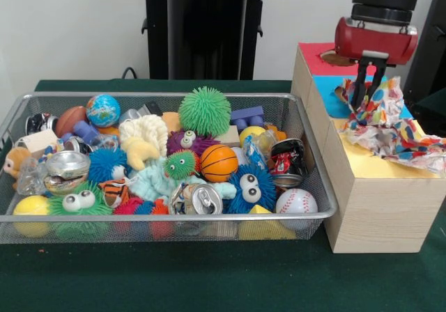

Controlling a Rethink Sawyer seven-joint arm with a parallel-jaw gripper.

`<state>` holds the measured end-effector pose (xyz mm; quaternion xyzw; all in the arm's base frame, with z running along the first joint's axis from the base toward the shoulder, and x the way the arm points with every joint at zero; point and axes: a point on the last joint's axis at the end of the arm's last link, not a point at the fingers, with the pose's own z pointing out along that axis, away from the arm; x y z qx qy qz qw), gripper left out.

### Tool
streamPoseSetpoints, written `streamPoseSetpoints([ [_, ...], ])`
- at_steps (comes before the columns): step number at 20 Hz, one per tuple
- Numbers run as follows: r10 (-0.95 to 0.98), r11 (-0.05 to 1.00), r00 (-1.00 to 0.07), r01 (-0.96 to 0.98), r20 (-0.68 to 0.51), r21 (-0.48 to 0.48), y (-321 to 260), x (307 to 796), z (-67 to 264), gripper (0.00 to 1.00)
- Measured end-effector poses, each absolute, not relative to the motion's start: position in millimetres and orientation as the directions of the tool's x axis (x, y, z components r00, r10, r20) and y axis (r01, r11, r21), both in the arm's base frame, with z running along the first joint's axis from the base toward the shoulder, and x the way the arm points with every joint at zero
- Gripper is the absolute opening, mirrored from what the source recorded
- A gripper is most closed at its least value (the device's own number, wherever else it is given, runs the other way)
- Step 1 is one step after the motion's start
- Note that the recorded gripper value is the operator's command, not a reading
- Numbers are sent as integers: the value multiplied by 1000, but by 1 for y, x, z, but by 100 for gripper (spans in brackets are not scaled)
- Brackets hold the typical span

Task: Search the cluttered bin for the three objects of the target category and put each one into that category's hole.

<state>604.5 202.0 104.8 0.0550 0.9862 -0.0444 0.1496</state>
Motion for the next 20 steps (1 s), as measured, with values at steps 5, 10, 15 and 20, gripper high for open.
streamPoseSetpoints([
  [5, 106, 990, -950, 129, -295, -61, 219, 605, 98, 0],
  [10, 109, 990, -945, 132, -308, -54, 238, 612, 96, 0],
  [15, 115, 990, -939, 137, -325, -45, 250, 622, 96, 0],
  [20, 114, 989, -931, 139, -347, -46, 253, 633, 100, 0],
])
